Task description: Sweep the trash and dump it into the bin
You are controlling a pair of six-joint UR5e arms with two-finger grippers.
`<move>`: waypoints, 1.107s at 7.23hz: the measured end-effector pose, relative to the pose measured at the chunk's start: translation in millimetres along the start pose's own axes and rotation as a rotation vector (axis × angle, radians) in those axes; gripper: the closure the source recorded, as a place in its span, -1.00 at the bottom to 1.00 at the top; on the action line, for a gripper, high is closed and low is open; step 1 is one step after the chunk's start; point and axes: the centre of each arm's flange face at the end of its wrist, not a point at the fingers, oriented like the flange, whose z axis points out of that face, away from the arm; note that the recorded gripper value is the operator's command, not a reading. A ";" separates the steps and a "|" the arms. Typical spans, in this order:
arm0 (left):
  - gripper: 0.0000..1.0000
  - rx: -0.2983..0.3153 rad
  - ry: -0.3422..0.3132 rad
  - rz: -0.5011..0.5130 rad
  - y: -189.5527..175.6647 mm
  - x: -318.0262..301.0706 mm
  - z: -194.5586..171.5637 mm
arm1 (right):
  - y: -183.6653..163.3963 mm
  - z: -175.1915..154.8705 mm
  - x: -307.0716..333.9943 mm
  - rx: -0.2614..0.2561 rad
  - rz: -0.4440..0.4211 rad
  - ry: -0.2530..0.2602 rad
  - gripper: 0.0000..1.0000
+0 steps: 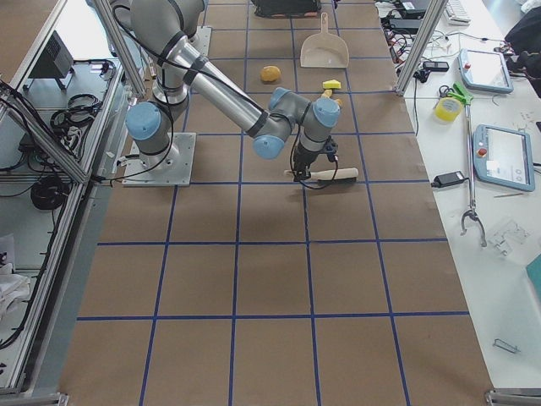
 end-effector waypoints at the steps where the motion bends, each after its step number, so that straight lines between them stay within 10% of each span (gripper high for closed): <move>1: -0.94 0.023 -0.037 -0.009 -3.6 2.1 14.8 | 0.0 -1.1 -0.1 0.002 0.000 -0.001 0.70; 8: -0.93 -0.027 -0.201 -0.042 -25.2 1.6 83.4 | -6.7 -57.9 -103.4 0.013 0.046 0.021 0.72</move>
